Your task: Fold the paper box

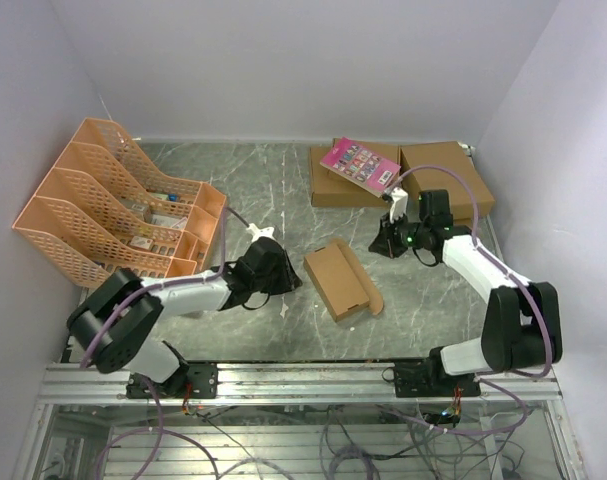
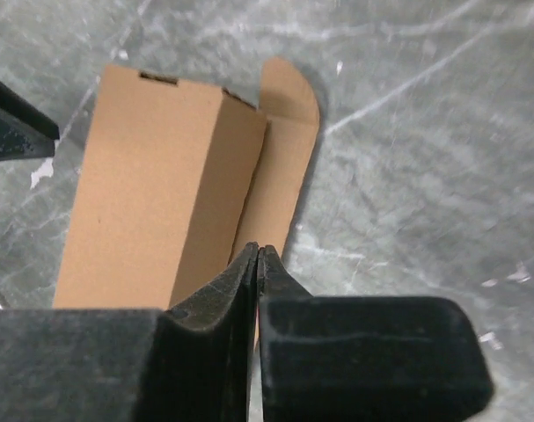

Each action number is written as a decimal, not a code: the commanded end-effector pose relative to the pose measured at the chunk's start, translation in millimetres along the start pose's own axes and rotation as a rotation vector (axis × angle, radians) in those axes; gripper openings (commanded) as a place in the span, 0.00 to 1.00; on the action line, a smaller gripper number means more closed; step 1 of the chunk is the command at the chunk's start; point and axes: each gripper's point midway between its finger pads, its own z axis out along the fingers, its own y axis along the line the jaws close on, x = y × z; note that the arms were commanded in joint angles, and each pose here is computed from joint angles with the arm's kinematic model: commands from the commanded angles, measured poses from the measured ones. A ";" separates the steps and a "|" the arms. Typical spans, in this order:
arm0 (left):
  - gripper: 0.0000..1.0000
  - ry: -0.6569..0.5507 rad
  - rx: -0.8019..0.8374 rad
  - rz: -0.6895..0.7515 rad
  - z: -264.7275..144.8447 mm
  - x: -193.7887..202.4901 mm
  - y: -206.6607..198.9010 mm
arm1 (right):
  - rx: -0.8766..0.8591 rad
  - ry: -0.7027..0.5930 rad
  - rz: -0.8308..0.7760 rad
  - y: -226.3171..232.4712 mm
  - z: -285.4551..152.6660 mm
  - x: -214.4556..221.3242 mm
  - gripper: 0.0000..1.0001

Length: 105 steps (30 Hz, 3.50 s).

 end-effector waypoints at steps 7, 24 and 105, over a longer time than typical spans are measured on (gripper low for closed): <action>0.39 0.064 -0.001 0.030 45.5 3.8 -18.6 | -0.097 0.219 0.137 21.5 34.6 60.4 0.00; 0.40 0.059 -0.110 0.095 70.8 -45.1 2.7 | -0.322 0.375 0.230 82.6 64.5 92.4 0.00; 0.42 0.176 0.153 0.281 85.2 -14.1 -32.3 | -0.174 0.212 -1.113 -1.8 35.7 82.1 0.00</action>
